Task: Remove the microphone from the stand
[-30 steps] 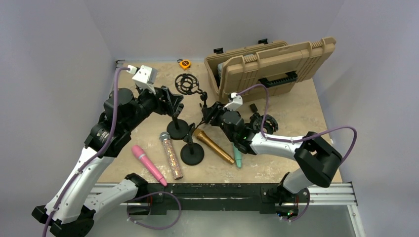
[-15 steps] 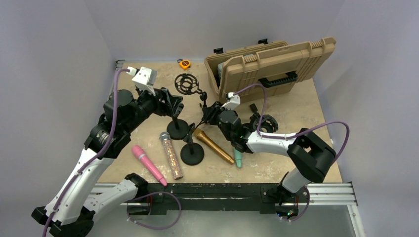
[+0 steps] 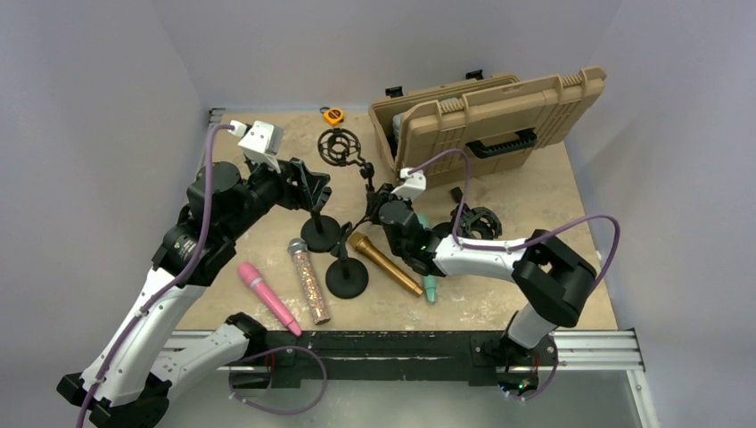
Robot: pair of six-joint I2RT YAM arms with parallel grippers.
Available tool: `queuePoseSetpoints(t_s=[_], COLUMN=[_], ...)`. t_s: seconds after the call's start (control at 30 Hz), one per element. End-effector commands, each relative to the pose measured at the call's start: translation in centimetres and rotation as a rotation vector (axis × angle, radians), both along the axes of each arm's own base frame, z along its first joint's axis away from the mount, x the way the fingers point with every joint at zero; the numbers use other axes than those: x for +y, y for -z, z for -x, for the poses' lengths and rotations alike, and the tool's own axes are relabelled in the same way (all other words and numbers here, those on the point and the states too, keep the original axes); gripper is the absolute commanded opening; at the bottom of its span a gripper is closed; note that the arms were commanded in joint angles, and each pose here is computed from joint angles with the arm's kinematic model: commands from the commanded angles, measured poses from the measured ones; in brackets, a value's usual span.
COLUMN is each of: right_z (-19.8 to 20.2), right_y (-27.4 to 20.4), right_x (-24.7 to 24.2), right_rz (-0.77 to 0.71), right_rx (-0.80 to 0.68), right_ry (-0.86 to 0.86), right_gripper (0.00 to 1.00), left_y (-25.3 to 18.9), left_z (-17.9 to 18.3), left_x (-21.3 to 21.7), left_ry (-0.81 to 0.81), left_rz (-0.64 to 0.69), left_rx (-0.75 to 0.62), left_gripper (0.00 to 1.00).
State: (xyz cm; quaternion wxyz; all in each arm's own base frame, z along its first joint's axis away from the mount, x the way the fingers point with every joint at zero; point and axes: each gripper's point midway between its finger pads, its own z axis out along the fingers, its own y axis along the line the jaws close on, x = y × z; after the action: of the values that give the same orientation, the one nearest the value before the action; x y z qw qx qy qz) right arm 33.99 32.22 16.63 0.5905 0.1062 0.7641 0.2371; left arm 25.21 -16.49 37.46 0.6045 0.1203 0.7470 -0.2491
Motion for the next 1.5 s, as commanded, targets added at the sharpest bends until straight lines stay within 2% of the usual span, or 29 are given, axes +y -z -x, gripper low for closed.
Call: queuePoseSetpoints(t_s=[0.0,0.2,0.3,0.47,0.57,0.67,0.8,0.87,0.97,1.03,1.27,1.37,1.47], right_z=[0.1,2.7,2.9,3.5,4.2,5.2,5.6,5.7,5.6,5.4,4.0,3.9,3.7], right_y=[0.8,8.0,9.1,5.3,3.4,1.2,-0.1,-0.2,0.2,0.6,-1.1,-2.2,-2.6], right_x=[0.3,2.6,3.5,5.4,5.9,6.5,6.4,6.2,5.8,5.5,3.3,2.6,2.1], right_rz=[0.167,0.414,0.438,0.248,0.165,0.062,-0.037,-0.059,-0.059,-0.052,-0.057,-0.058,-0.055], right_rx=[-0.009,0.107,0.122,0.070,0.024,-0.044,-0.097,-0.107,-0.110,-0.104,-0.152,-0.191,-0.209], right_ry=[0.100,0.219,0.186,-0.010,-0.104,-0.197,-0.247,-0.254,-0.257,-0.250,-0.221,-0.221,-0.217], right_gripper=[0.00,0.00,0.00,0.00,0.00,0.00,0.00,0.00,0.00,0.00,0.00,0.00,0.00], left_y=[-0.8,-0.9,-1.0,-1.0,-0.6,0.6,1.4,1.3,1.7,2.0,1.8,2.9,4.2], left_z=[-0.1,-0.3,-0.3,-0.2,-0.6,-1.2,-2.8,-3.9,-6.0,-7.0,-8.6,-9.6,-10.5], left_x=[0.1,0.6,0.6,0.6,-0.3,-2.2,-2.6,-1.6,0.4,1.1,3.1,2.6,1.7], left_ry=[-0.003,-0.028,-0.030,-0.026,-0.001,0.057,0.038,0.011,-0.010,0.002,-0.044,-0.018,0.052], left_rz=[0.003,0.000,0.003,0.005,0.015,0.027,0.063,0.167,0.397,0.456,0.457,0.447,0.421], left_rx=[-0.043,-0.047,-0.051,-0.053,-0.030,0.049,0.174,0.239,0.366,0.394,0.323,0.368,0.427], left_gripper=[0.72,0.72,0.72,0.72,0.76,0.80,0.81,0.83,0.84,0.84,0.82,0.78,0.71])
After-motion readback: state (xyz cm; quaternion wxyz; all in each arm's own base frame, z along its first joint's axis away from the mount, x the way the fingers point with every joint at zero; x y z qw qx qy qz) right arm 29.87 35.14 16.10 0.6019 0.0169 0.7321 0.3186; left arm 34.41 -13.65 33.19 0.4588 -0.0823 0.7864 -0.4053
